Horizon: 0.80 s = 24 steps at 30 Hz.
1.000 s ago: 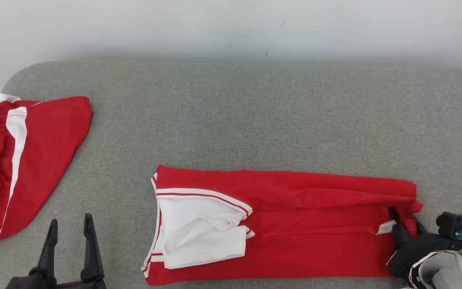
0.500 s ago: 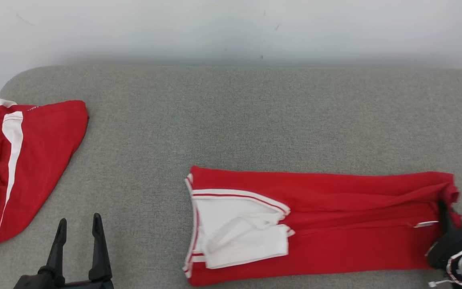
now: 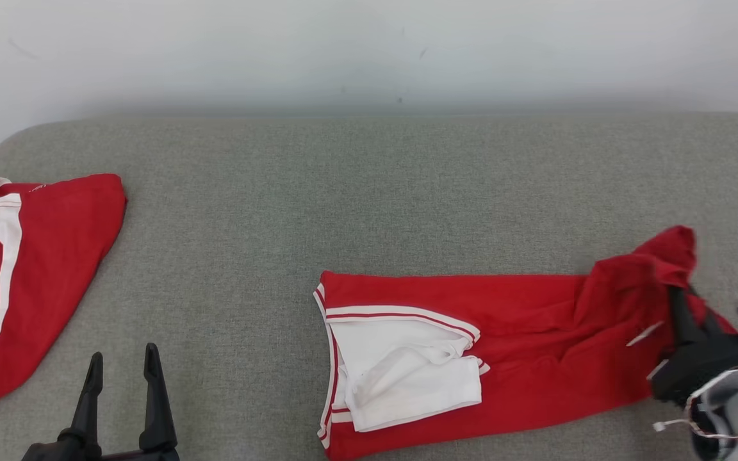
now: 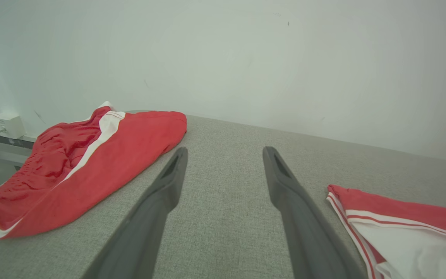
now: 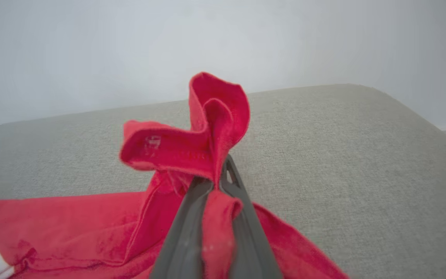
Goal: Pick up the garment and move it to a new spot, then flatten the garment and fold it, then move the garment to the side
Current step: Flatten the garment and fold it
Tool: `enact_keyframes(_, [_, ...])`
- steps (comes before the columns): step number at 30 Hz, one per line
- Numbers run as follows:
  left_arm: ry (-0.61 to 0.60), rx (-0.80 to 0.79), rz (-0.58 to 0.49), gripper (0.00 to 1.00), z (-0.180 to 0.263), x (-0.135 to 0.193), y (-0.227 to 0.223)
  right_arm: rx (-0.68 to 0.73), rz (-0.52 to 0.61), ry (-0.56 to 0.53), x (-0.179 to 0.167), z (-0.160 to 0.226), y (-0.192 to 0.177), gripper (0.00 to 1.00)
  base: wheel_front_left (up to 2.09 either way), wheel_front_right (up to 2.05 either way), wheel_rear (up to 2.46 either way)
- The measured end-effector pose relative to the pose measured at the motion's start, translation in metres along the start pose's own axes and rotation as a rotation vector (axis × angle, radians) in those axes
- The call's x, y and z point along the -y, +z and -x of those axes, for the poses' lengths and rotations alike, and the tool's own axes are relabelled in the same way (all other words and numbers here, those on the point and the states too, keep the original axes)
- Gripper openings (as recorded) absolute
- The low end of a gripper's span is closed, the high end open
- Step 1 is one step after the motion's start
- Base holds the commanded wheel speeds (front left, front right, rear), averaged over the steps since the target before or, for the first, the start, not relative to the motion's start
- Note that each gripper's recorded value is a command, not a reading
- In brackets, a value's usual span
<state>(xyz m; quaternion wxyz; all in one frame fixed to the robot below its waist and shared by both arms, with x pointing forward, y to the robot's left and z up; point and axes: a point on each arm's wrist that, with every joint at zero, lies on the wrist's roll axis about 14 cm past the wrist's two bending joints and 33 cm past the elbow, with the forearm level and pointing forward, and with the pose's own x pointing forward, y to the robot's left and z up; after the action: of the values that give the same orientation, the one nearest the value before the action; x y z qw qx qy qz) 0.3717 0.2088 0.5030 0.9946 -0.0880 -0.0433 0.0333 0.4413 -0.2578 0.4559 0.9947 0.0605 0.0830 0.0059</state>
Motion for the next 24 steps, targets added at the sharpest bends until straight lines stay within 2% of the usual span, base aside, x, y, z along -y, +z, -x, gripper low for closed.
enact_keyframes(8, [-0.006, 0.002, 0.005, 1.0, 0.001, 0.004, 0.001, 0.041, -0.022, 0.199, -0.081, 0.001, 0.003, 0.0, 0.0, 0.0, 0.0])
enact_keyframes(16, [0.031, -0.003, 0.007, 1.0, 0.008, -0.008, 0.0, 0.029, -0.059, 0.407, -0.173, 0.007, 0.001, 0.0, 0.0, 0.0, 0.0])
enact_keyframes(24, [0.048, -0.013, 0.009, 1.0, 0.014, -0.015, -0.002, -0.014, -0.092, 0.559, -0.241, 0.019, -0.011, 0.0, 0.0, 0.0, 0.0])
